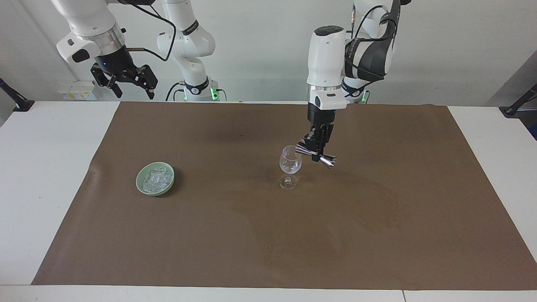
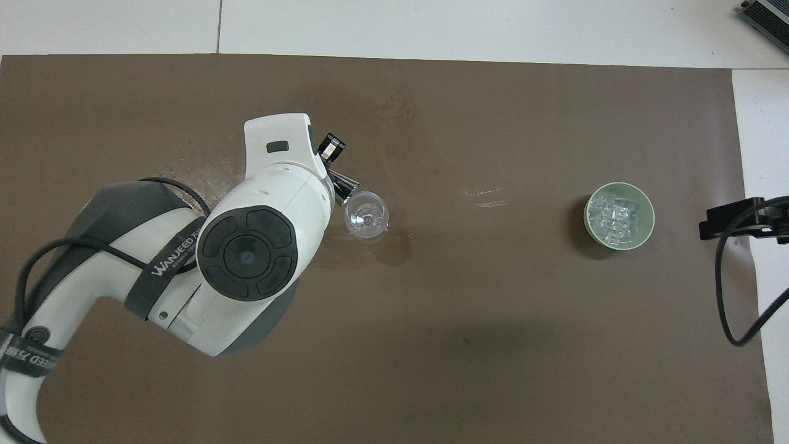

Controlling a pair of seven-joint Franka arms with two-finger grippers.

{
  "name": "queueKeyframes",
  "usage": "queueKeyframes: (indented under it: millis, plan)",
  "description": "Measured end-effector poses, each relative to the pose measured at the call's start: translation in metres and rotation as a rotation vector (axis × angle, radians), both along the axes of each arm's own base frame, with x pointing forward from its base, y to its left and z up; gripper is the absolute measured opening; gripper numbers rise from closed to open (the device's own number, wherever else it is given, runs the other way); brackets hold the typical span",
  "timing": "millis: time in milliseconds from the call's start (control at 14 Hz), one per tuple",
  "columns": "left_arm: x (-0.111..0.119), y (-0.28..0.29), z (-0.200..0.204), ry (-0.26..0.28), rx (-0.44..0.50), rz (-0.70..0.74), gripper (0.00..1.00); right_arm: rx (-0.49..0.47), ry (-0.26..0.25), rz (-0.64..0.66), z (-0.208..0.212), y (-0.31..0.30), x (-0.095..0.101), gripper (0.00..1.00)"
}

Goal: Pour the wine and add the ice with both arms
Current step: 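Tilt the jigger with the left gripper to pour into the clear cup, then carry the jigger back with the left gripper while the right gripper reaches the bowl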

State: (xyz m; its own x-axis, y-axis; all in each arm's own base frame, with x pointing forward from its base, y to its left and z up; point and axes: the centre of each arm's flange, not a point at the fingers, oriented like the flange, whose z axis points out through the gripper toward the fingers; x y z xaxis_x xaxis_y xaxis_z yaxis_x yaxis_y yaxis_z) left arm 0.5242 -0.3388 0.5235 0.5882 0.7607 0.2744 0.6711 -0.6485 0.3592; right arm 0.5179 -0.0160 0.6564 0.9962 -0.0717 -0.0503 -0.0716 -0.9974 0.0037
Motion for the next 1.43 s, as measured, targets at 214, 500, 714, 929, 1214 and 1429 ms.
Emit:
queueKeyframes:
  millis: [214,500,714,929,1214,1429]
  plan:
    - [0.007,0.012,-0.002,0.054,-0.079,0.063,0.22,0.000,0.000,0.002,0.000,0.001,0.000,1.00]
    - [0.022,0.038,-0.005,0.136,-0.207,0.169,0.22,0.000,0.000,0.002,0.000,0.001,0.000,1.00]
    - [0.034,0.064,-0.012,0.207,-0.299,0.236,0.22,0.000,-0.008,0.001,0.002,0.001,0.000,1.00]
    - [0.056,0.121,-0.023,0.292,-0.422,0.263,0.22,-0.001,-0.046,0.002,0.005,0.001,0.003,1.00]
    - [0.064,0.188,-0.044,0.378,-0.508,0.260,0.22,-0.003,-0.131,0.004,-0.018,0.001,0.015,1.00]
    - [0.059,0.217,-0.054,0.432,-0.589,0.257,0.22,-0.006,-0.158,0.081,-0.059,0.000,0.023,1.00]
